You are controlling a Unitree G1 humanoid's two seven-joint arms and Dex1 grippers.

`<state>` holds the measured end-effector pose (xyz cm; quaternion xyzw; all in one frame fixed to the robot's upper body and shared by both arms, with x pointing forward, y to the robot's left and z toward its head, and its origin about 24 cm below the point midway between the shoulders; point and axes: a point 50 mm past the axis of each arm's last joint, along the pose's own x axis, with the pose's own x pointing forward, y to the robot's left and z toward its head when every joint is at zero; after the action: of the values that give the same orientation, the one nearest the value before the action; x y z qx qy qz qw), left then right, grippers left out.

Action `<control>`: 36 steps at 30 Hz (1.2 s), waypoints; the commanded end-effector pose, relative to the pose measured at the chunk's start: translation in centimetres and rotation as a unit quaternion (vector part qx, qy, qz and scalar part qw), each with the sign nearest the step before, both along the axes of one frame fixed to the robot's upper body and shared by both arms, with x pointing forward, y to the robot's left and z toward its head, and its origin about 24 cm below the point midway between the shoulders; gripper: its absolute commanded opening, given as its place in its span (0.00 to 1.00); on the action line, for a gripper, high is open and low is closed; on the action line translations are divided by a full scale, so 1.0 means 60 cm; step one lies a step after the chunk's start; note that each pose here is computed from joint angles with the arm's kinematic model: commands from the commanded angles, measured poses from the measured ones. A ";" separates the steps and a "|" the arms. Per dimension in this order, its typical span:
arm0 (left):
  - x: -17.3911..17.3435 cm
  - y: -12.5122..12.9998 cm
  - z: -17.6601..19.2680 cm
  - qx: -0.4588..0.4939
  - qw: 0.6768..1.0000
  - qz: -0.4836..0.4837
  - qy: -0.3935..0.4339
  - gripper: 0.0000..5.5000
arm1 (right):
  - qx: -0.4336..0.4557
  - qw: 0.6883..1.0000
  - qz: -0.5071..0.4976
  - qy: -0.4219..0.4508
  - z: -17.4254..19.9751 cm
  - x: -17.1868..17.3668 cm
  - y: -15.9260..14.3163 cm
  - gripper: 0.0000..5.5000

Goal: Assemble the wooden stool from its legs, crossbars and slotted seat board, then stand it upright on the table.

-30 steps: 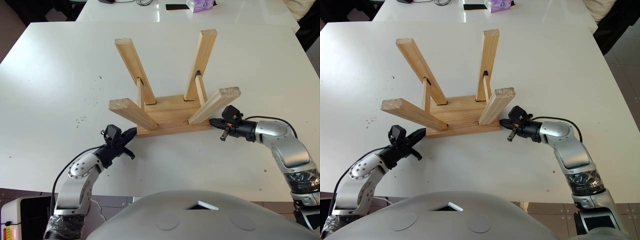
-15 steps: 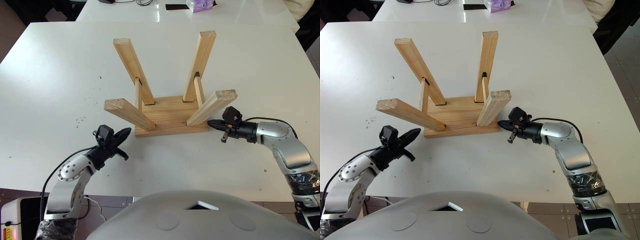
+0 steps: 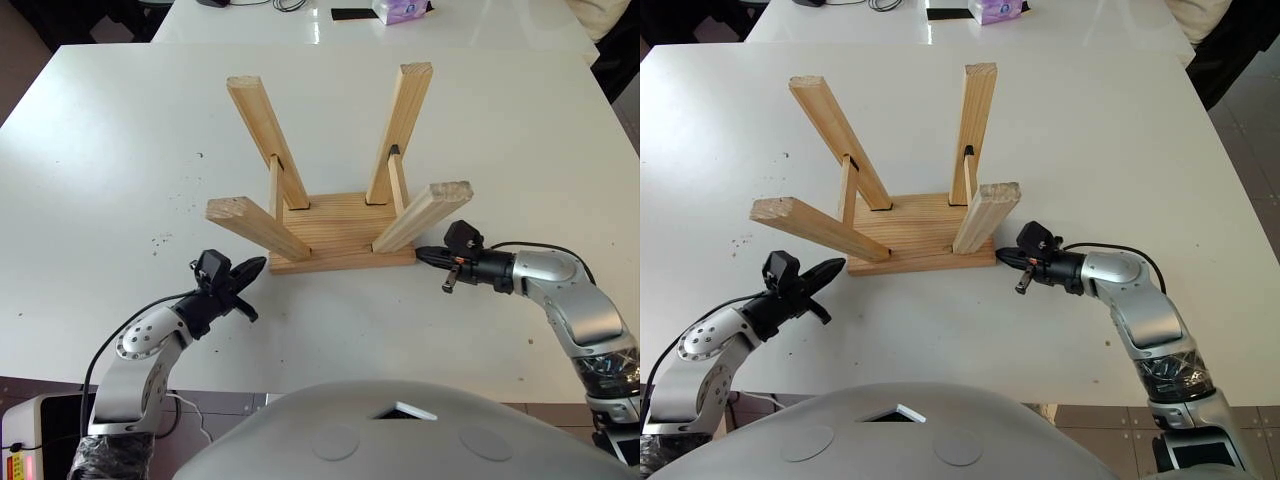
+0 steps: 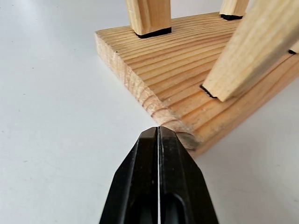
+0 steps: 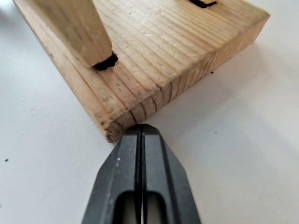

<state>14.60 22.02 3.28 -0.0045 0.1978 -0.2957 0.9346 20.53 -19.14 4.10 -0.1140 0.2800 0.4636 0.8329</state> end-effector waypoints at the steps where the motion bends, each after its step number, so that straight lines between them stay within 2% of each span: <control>1: -0.005 0.001 0.001 0.005 1.000 -0.012 0.011 0.01 | -0.004 1.000 0.000 -0.003 0.003 -0.003 -0.001 0.00; 16: 0.012 -0.028 -0.011 -0.012 0.999 -0.049 0.007 0.01 | 0.016 0.999 0.043 -0.011 0.011 0.000 0.025 0.00; 27: 0.010 -0.073 0.029 -0.038 0.992 -0.118 -0.028 0.01 | 0.055 0.995 0.083 -0.011 0.041 -0.019 0.037 0.00; 36: 0.002 -0.086 0.092 -0.069 0.983 -0.153 -0.075 0.01 | 0.076 0.987 0.138 -0.038 0.110 -0.039 0.025 0.00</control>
<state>15.24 20.20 6.27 0.0326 0.1751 -0.3503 0.9195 19.33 -20.55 8.54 -0.1497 0.2631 0.4855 0.8202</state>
